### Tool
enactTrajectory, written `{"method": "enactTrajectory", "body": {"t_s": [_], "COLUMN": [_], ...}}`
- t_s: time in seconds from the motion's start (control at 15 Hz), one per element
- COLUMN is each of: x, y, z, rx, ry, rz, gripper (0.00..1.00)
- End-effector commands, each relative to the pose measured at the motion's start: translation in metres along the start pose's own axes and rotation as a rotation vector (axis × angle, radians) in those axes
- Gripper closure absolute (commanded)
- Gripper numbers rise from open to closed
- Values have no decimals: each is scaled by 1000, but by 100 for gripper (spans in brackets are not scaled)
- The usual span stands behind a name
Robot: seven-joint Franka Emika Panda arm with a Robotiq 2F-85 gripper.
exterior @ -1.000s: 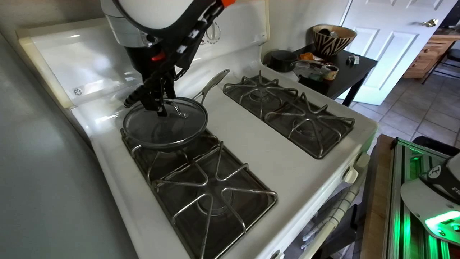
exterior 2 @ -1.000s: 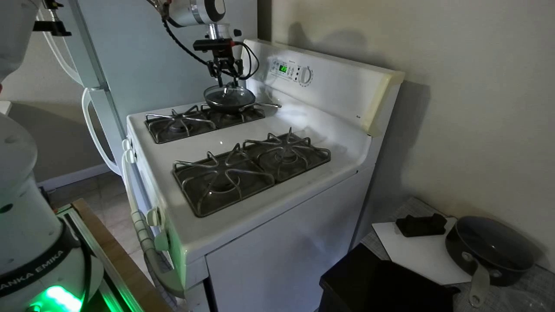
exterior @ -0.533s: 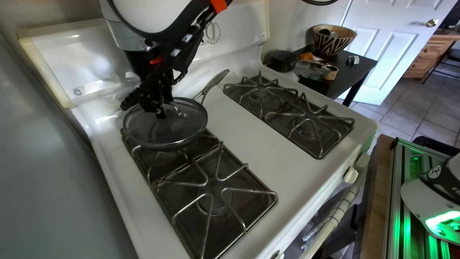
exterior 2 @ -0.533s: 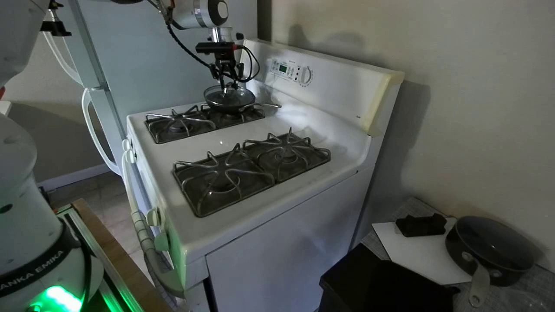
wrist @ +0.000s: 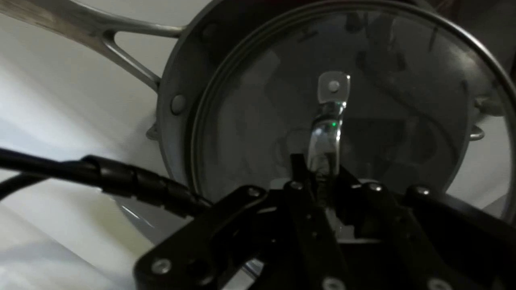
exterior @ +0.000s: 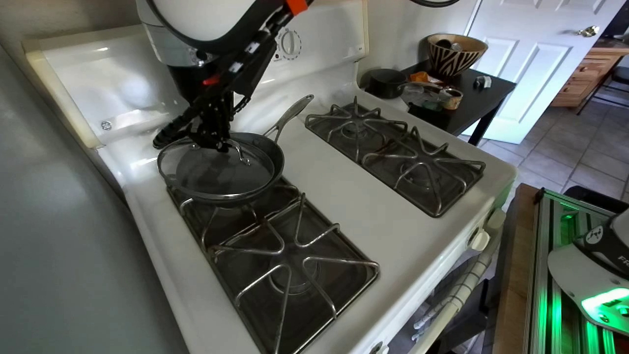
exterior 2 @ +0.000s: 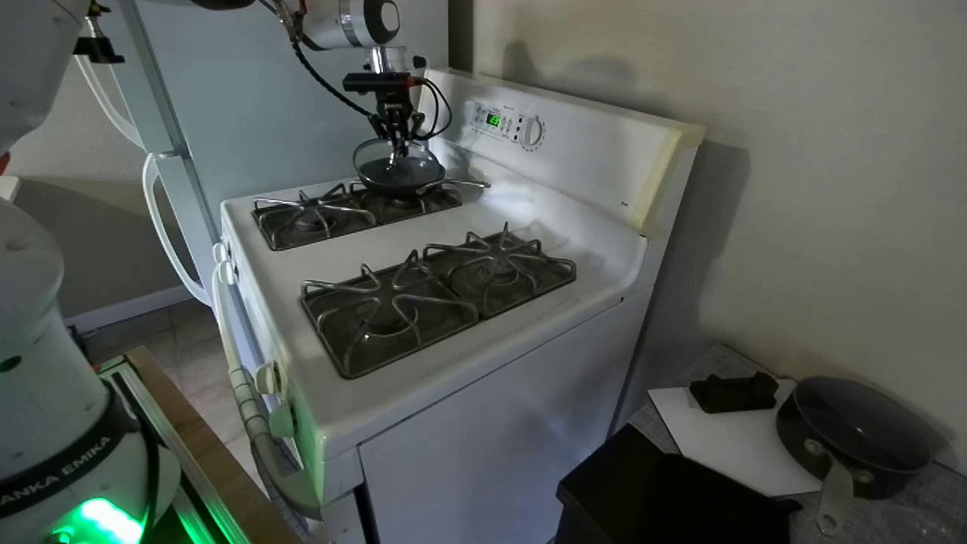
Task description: Put the lid on the pan
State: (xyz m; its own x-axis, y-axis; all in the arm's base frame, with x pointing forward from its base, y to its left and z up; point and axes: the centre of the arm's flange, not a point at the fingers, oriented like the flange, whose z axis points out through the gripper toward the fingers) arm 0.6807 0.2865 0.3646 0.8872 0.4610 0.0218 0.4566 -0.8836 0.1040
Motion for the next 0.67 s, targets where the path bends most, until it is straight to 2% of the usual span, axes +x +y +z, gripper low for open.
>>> {"method": "enactTrajectory", "body": {"t_s": [0.0,0.6], "x": [6,5], "y": [1,-1], "z": [-2,-18], "rx": [26,4], "ry": [-9,10], "rz": [-7,-18], "gripper": [100,100]}}
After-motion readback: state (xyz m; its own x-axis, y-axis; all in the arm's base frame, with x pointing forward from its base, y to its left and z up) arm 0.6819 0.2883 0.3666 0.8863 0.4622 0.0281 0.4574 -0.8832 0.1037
